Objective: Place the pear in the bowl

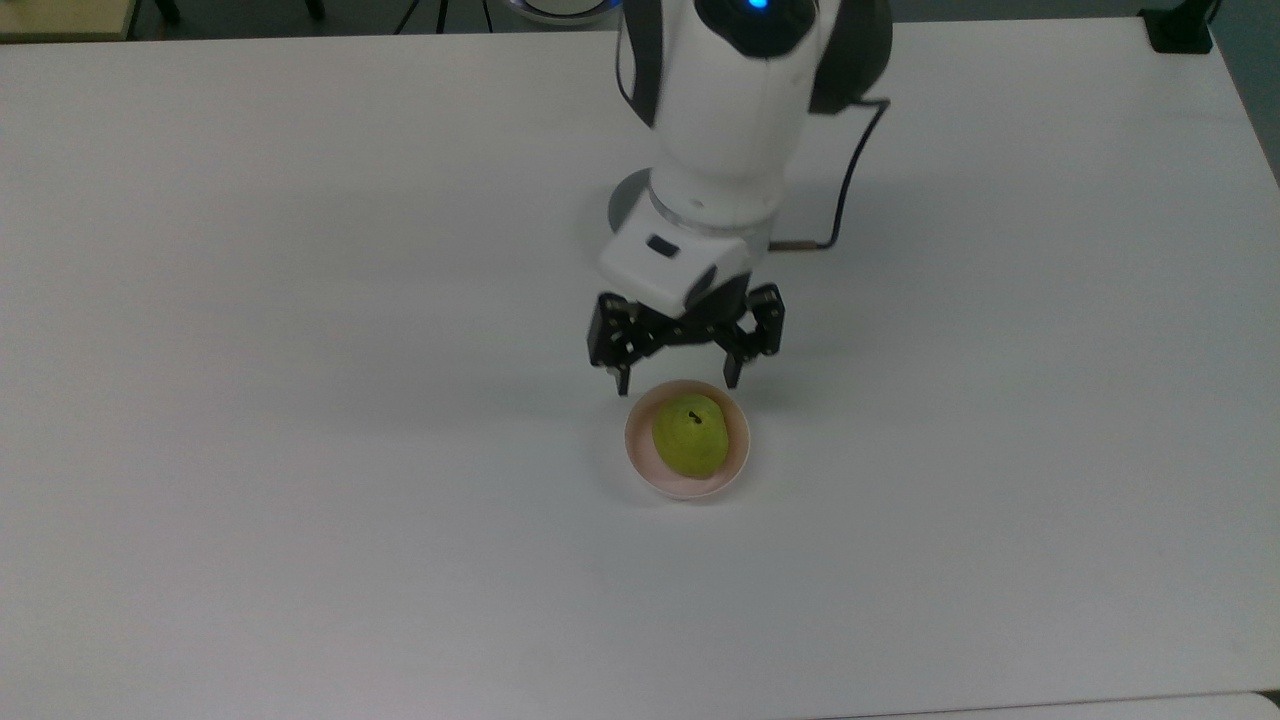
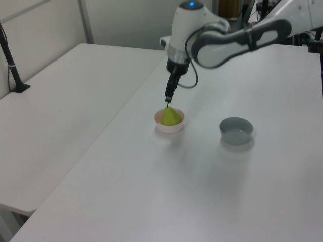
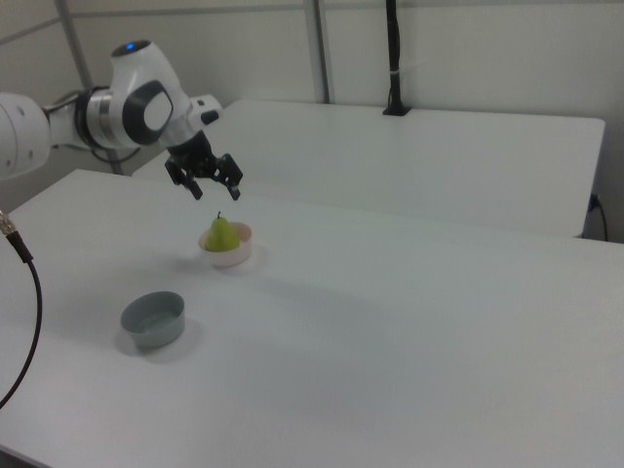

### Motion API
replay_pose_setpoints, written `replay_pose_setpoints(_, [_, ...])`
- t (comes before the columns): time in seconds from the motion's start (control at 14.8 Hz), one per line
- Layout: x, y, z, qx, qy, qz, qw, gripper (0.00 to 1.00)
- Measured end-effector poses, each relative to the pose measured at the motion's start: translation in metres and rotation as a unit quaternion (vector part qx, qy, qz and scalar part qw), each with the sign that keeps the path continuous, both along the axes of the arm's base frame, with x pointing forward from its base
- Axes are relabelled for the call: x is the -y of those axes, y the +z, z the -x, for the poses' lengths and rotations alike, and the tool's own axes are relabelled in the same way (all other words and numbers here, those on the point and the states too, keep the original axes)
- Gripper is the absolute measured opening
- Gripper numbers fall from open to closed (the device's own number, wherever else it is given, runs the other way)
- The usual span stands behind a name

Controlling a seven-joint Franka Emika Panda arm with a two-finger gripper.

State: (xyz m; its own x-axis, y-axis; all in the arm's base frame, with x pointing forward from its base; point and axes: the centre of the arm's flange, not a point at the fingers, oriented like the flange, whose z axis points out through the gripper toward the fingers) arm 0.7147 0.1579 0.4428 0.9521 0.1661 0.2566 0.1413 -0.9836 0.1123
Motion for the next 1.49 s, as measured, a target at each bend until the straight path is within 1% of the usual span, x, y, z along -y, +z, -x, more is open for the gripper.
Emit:
replay_pose_setpoints(0.14, [0.036,0.057,0.018,-0.022,-0.023,-0.027,0.9991,1.0])
replay_pose_setpoints(0.2, [0.061,0.09,0.031,-0.032,-0.036,-0.044,0.9979,1.0])
replay_pose_setpoints(0.27, [0.081,0.113,0.043,-0.041,-0.047,-0.054,0.9966,1.0])
replay_pose_setpoints(0.34, [0.11,0.143,0.062,-0.053,-0.063,-0.065,0.9945,1.0])
replay_pose_setpoints(0.41, [0.126,0.16,0.076,-0.059,-0.073,-0.07,0.9931,1.0])
replay_pose_setpoints(0.47, [0.145,0.177,0.095,-0.068,-0.085,-0.076,0.9912,1.0])
replay_pose_setpoints(0.54, [0.155,0.183,0.111,-0.077,-0.091,-0.08,0.9897,1.0])
replay_pose_setpoints(0.61, [0.16,0.181,0.121,-0.087,-0.094,-0.082,0.9884,1.0])
replay_pose_setpoints(0.81, [0.176,0.164,0.136,-0.108,-0.109,-0.084,0.9846,1.0])
replay_pose_setpoints(1.15, [0.196,0.168,0.149,-0.117,-0.126,-0.086,0.9814,1.0])
replay_pose_setpoints(1.49, [0.196,0.166,0.151,-0.122,-0.126,-0.086,0.9807,1.0])
